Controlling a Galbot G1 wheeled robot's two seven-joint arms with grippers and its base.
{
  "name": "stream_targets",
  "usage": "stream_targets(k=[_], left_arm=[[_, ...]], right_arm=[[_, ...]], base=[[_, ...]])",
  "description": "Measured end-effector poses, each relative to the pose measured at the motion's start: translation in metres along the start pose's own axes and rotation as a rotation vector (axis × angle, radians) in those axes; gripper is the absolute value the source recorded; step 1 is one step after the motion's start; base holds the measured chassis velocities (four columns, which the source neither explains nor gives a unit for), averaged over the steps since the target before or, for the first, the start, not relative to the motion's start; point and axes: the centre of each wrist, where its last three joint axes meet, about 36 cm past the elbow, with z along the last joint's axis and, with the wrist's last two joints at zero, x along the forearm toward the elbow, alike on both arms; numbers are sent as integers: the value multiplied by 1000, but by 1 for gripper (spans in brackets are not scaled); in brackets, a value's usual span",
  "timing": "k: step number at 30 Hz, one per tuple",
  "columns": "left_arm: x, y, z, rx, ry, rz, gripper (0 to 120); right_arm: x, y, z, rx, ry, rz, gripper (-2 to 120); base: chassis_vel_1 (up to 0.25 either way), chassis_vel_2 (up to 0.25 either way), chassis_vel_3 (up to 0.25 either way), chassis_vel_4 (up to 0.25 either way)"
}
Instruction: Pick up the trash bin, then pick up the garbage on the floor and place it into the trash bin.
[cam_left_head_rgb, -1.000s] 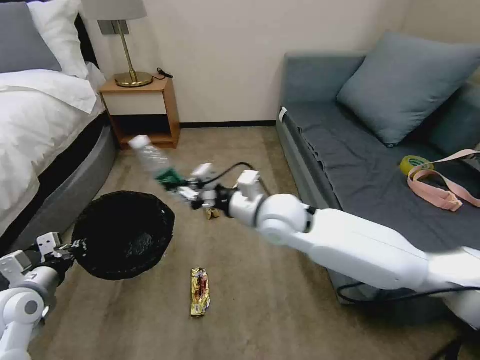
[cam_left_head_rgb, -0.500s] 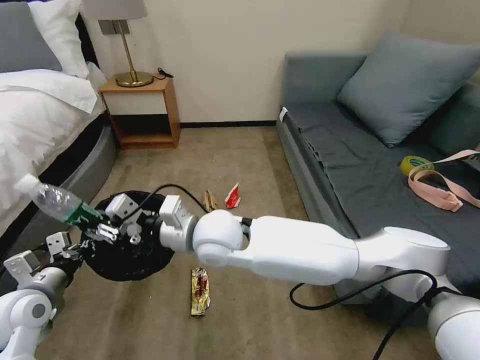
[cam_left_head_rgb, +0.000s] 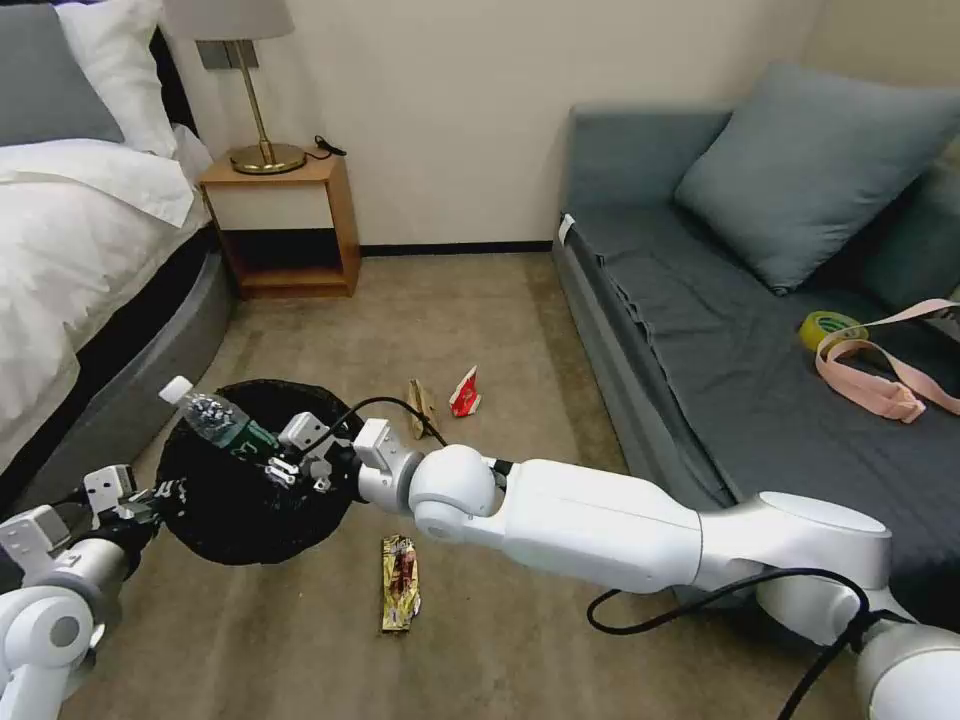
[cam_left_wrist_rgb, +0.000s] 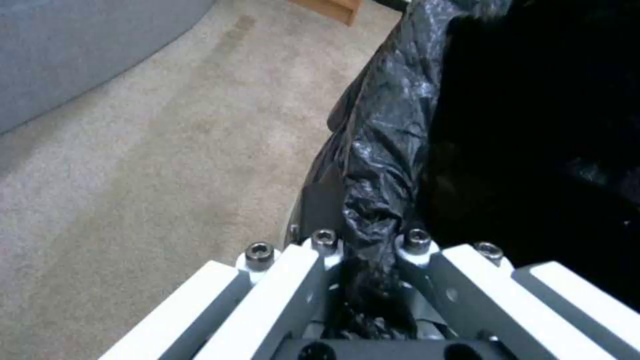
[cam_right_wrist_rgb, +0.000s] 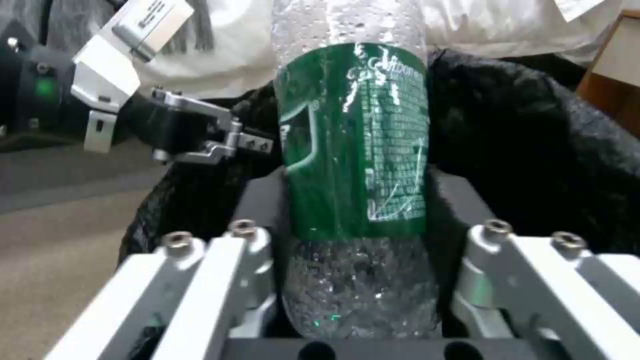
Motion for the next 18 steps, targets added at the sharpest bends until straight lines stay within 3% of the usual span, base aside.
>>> stream_targets(k=[3,7,11,15,18], left_arm=[[0,0,0,3,0,-1,1],[0,0,0,5,-1,-2,1],[0,-1,0,8,-1,-1,1],[-1,0,-1,10,-2,-2,1],[-1,3,-1,11,-4,-10,1]], right_arm=[[1,2,1,5,5,-4,50],[2,5,-1,13,8,-3,70],[2,6,-2,17,9,-5,78],[4,8,-6,40,-1,-4,97],[14,3,-17,73,-40,26,99]], base=[[0,0,0,0],[0,0,0,0],[0,0,0,0],[0,0,0,0],[0,0,0,0]])
